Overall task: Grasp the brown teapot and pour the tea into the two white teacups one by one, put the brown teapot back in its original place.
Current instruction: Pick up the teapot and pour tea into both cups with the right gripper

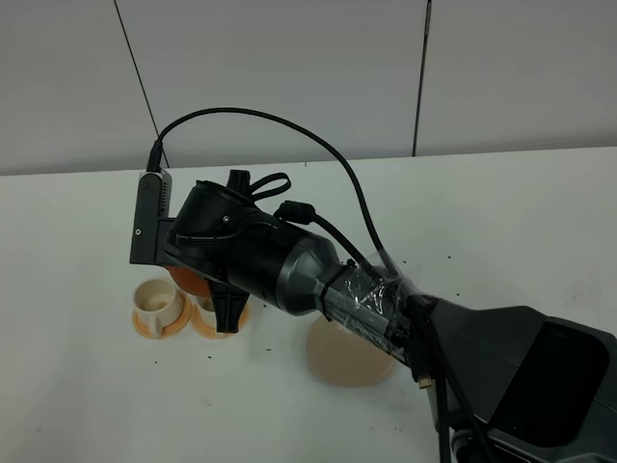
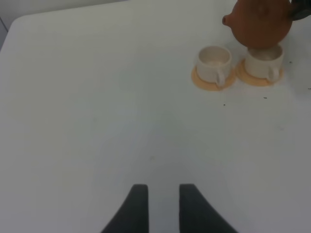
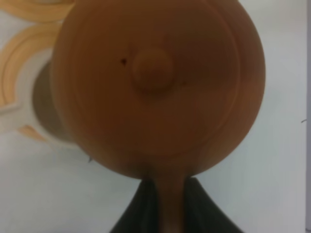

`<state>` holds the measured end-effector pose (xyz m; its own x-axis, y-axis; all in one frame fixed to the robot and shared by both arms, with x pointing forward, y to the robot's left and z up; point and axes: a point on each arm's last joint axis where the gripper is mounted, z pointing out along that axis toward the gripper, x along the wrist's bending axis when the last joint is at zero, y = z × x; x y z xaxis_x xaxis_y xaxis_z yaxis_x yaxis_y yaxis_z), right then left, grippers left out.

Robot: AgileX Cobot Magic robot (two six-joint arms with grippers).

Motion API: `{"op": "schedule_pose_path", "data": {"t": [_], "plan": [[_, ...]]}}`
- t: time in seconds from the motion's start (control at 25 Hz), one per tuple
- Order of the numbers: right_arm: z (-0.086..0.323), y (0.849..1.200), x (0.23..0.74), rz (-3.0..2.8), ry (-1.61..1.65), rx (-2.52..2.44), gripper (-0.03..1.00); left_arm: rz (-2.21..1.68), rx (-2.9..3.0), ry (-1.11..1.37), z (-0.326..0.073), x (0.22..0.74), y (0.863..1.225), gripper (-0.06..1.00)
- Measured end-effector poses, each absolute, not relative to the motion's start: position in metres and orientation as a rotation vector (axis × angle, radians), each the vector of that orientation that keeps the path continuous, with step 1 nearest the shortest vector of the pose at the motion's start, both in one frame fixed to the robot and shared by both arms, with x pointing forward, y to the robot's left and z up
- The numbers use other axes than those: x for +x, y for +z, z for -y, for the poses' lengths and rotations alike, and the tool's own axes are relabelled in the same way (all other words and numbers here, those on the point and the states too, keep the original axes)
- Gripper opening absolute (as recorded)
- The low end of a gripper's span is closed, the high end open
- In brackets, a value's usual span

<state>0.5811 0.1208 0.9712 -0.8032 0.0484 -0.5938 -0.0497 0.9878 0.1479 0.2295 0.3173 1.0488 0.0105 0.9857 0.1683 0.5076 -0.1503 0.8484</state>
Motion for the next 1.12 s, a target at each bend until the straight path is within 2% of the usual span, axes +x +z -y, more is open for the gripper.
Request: {"op": "schedule_pose_path", "data": {"t": [1.12], "plan": [[-0.134, 0.967, 0.568, -2.391, 0.113, -0.114, 0.09, -1.537, 1.712, 1.061, -0.317, 0.230, 1.049, 0.23]]}}
